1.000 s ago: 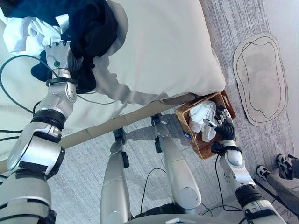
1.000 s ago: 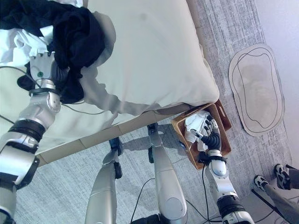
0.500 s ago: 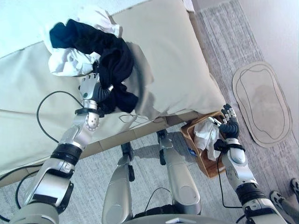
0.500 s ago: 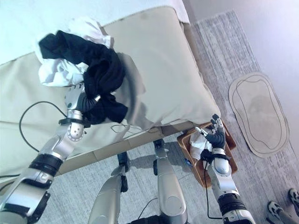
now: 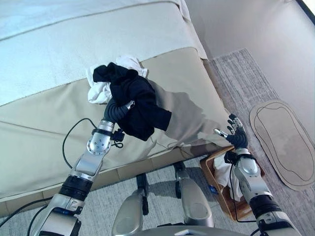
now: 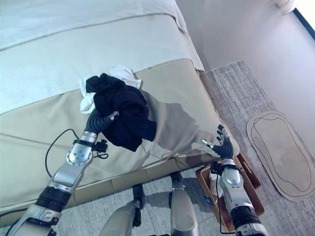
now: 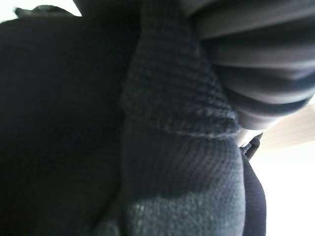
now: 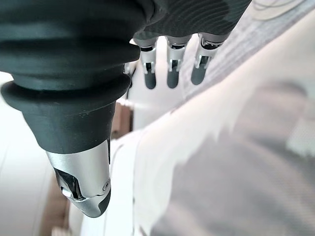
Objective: Pick up clothes into the bucket
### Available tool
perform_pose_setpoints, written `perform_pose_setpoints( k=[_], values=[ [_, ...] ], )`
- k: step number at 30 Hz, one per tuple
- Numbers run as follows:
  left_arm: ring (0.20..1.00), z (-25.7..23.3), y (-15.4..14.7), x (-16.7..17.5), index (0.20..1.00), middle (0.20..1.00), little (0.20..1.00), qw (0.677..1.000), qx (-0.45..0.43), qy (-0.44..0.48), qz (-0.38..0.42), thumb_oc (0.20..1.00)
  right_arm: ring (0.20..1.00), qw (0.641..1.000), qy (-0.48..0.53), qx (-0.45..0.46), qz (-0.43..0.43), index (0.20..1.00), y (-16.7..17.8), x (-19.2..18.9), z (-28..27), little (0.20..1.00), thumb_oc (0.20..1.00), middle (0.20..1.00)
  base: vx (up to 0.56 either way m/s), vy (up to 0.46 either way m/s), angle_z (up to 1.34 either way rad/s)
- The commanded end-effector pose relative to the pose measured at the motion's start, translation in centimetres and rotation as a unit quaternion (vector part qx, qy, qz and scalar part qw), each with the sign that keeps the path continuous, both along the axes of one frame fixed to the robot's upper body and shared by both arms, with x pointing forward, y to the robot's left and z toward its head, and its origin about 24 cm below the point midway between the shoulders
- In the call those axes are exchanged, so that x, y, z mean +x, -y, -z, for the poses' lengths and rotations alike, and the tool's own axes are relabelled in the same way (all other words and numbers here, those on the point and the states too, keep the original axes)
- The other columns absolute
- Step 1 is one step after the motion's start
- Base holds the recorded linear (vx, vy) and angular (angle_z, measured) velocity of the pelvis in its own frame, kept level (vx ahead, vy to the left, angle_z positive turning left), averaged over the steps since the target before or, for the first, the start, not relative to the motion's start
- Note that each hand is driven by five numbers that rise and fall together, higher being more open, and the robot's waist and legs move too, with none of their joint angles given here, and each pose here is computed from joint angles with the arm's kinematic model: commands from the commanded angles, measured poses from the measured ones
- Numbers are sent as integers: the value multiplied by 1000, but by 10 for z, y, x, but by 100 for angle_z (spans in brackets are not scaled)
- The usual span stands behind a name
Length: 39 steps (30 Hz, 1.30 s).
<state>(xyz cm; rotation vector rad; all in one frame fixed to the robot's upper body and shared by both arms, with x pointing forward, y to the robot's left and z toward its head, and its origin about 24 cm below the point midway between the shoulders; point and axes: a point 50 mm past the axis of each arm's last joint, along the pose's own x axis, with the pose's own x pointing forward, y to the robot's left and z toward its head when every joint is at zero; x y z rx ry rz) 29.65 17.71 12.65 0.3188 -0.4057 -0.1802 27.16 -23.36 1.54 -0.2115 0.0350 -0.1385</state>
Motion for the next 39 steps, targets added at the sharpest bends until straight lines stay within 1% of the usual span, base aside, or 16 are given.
perform_pose_setpoints(
  k=[1,3,5,6,10,13,14,17,22,26,27,29,30,31,35,39],
  values=[
    [200,-35,20,-12,200,200,200,989,-73,75,106,200,1000,994,29,-80,-62,1000,-8,9,-19,1000,1000,1000,60,32,-5],
    [200,-44,24,-17,200,200,200,984,-78,83,139,200,1000,990,29,-108,-88,1000,-13,9,-22,1000,1000,1000,60,21,-5],
    [200,-52,36,-18,200,200,200,974,-91,81,190,200,1000,973,43,-179,-137,1000,-25,16,-32,1000,1000,1000,67,25,-3],
    [200,-52,36,-18,200,200,200,974,-92,81,190,200,1000,973,43,-179,-137,1000,-25,16,-32,1000,1000,1000,63,18,-6],
    [200,-57,55,-18,200,200,200,957,-115,55,262,200,1000,951,68,-224,-203,1000,-51,24,-45,1000,1000,1000,54,6,-6],
    [200,-57,66,-17,200,200,200,947,-136,37,290,200,1000,940,86,-218,-246,1000,-75,25,-50,1000,1000,1000,56,3,-9],
    [200,-57,71,-17,200,200,200,941,-152,27,302,200,1000,934,97,-211,-273,1000,-88,24,-54,1000,1000,1000,54,5,-8],
    [200,-57,77,-18,200,200,200,933,-166,17,318,200,1000,933,99,-197,-286,1000,-97,23,-54,1000,1000,1000,31,3,-2],
    [200,-59,102,-24,200,200,200,903,-210,-14,374,200,1000,925,108,-151,-333,1000,-129,21,-57,1000,1000,1000,6,3,0],
    [200,-61,112,-26,200,200,200,895,-207,-19,394,200,1000,917,111,-141,-357,1000,-141,19,-59,1000,1000,1000,0,0,0],
    [200,-62,121,-28,200,200,200,886,-214,-26,409,200,1000,909,111,-125,-383,1000,-152,16,-61,1000,1000,1000,0,0,0],
    [200,-64,126,-29,200,200,200,881,-217,-26,418,200,1000,903,111,-113,-398,1000,-158,14,-62,1000,1000,1000,0,0,0],
    [200,-64,129,-30,200,200,200,877,-221,-29,425,200,611,900,106,-100,-411,611,-162,13,-62,611,611,611,0,0,0],
    [200,-64,132,-30,200,200,200,875,-224,-32,429,200,200,897,103,-96,-419,200,-165,12,-61,200,200,200,0,0,0],
    [200,-67,132,-27,200,200,200,878,-218,-27,426,200,200,894,84,-98,-429,200,-163,9,-53,200,200,200,0,0,0],
    [200,-68,122,-24,200,200,200,886,-221,-18,408,200,200,914,54,-79,-393,200,-144,7,-40,200,200,200,5,3,2]
  ],
)
